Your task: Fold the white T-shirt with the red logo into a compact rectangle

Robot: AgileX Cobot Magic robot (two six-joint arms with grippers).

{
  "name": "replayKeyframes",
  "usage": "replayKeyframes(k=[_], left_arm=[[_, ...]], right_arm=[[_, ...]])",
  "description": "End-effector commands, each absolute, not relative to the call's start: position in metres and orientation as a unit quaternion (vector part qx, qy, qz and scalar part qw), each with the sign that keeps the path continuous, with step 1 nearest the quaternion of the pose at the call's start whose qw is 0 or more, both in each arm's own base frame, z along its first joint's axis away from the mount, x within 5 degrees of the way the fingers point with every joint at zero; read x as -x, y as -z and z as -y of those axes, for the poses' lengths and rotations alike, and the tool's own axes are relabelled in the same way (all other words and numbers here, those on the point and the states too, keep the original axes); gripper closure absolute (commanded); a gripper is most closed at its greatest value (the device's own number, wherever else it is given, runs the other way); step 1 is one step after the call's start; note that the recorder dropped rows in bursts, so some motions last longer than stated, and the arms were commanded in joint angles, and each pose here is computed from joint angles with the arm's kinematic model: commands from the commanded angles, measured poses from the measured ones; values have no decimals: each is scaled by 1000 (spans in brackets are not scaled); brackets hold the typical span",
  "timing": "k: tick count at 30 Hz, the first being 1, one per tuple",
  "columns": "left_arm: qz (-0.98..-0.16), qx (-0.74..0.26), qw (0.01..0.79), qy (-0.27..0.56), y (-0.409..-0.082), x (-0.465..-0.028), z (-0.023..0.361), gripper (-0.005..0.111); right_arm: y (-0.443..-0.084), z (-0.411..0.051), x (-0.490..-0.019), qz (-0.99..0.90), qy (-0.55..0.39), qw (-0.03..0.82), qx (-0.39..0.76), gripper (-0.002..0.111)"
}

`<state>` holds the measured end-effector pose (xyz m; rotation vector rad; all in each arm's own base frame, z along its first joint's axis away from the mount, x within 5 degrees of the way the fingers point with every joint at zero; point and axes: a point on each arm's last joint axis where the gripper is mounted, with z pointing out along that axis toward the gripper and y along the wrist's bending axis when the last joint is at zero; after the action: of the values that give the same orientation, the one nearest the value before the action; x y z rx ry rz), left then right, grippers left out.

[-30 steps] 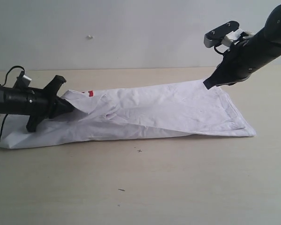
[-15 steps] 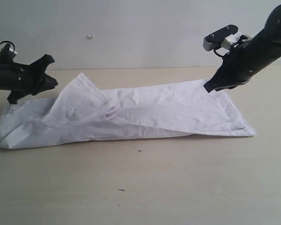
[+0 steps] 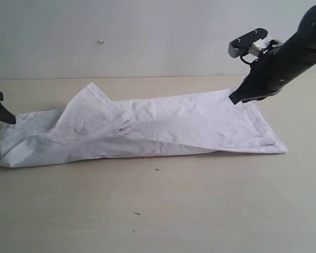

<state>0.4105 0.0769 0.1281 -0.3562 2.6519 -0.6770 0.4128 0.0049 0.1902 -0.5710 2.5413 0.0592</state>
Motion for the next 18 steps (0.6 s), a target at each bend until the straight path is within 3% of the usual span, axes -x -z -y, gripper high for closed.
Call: replayKeyframes(k=[1,6,8,11,13,18], left_arm=[[-962,88,150,212,-120,-403,-83,36],[-966,86,129,206,-104,-402,-83,33],[-965,88,98,228,-91,-399,-77,33],[-936,61,55,342,-73,-395,-56,33],[-925,48,31,376,-65,-391,-47,33],[-928,12,-4,372,-56,-388,-29,33]], right_arm=[[-195,-6,-411,-938,-21,269,216,108],[-195,-6,-411,-938,-21,269,216,108],[-195,-6,-411,-938,-21,269,216,108],[-195,-6,-412,-938,-21,270,216,108],[-195,-6,-412,-938,-21,270,216,108],[-195,-6,-412,-938,-23,271,214,108]])
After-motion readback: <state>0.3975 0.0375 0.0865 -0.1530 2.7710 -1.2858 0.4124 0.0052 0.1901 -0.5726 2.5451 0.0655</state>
